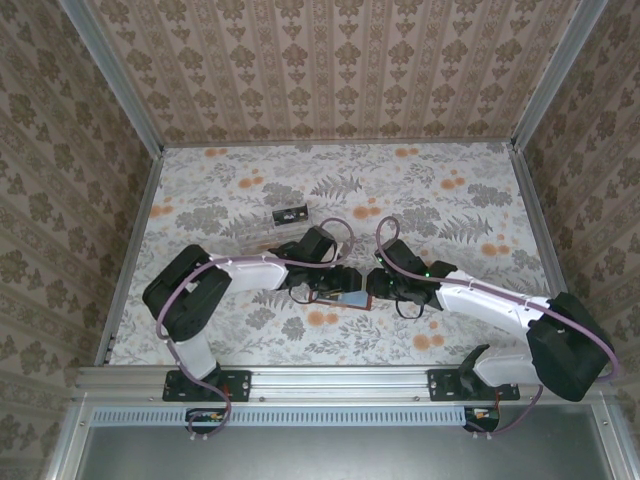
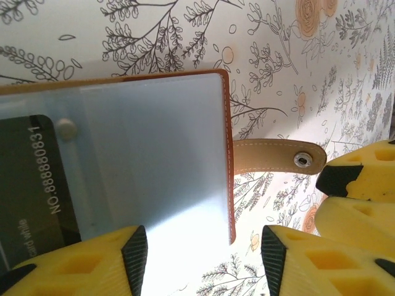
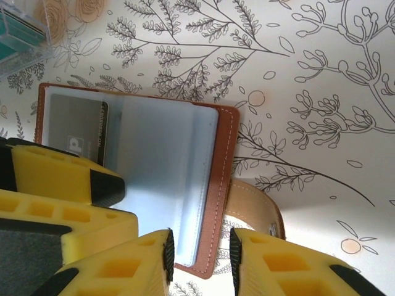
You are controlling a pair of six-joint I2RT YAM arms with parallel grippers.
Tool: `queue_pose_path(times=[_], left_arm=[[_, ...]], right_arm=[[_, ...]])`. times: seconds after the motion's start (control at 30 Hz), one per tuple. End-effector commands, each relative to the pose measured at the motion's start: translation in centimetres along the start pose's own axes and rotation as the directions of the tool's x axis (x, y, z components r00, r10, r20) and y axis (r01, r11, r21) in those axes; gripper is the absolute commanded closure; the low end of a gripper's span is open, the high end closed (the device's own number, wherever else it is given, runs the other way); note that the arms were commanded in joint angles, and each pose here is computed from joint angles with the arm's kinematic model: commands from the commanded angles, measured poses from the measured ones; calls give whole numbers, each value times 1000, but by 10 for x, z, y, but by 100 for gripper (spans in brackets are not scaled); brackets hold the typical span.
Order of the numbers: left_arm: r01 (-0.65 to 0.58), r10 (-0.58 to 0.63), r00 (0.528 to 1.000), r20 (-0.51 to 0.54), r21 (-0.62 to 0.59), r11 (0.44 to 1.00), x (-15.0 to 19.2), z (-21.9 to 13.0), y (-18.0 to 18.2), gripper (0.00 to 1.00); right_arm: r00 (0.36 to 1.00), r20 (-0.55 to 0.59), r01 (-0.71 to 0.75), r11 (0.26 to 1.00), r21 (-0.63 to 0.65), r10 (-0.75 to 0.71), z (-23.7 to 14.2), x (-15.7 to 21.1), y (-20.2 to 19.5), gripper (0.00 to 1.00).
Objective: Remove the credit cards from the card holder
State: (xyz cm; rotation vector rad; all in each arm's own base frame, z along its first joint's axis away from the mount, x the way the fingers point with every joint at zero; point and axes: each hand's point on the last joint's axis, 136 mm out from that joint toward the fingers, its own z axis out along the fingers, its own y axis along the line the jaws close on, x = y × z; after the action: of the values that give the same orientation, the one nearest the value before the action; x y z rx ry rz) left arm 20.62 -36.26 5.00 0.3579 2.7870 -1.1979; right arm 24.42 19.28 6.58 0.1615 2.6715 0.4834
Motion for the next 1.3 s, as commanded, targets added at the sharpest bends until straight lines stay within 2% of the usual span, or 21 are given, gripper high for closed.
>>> queue_pose_path(times=[0.0, 0.2, 0.3, 0.43, 0.5, 0.63, 1.27], left_arm=[[-16, 15, 998, 63, 11, 1000, -12, -24, -9, 39], [-9, 10, 991, 135, -14, 1000, -19, -64, 2, 39], [2, 4, 988, 153, -36, 999, -17, -77, 15, 45], [46, -36, 984, 175, -49, 998, -13, -85, 39, 65], [54, -45, 984, 171, -48, 997, -11, -83, 47, 83], [58, -51, 987, 151, -43, 997, -11, -74, 55, 99], [131, -123, 988, 93, -86, 988, 4, -47, 84, 96]], right_arm=[[1000, 13, -10, 1000, 3, 10, -9, -6, 1, 66], [1000, 12, -14, 999, -47, 14, -10, -12, 16, 66], [1000, 7, -12, 998, -64, 13, -10, -14, 25, 66], [1000, -7, -9, 996, -87, 8, -6, -15, 38, 67], [1000, -20, -23, 994, -110, 21, -1, -14, 47, 71], [996, -58, -74, 986, -151, 66, 16, -9, 57, 77], [967, -181, -220, 949, -227, 181, 68, 9, 73, 83]])
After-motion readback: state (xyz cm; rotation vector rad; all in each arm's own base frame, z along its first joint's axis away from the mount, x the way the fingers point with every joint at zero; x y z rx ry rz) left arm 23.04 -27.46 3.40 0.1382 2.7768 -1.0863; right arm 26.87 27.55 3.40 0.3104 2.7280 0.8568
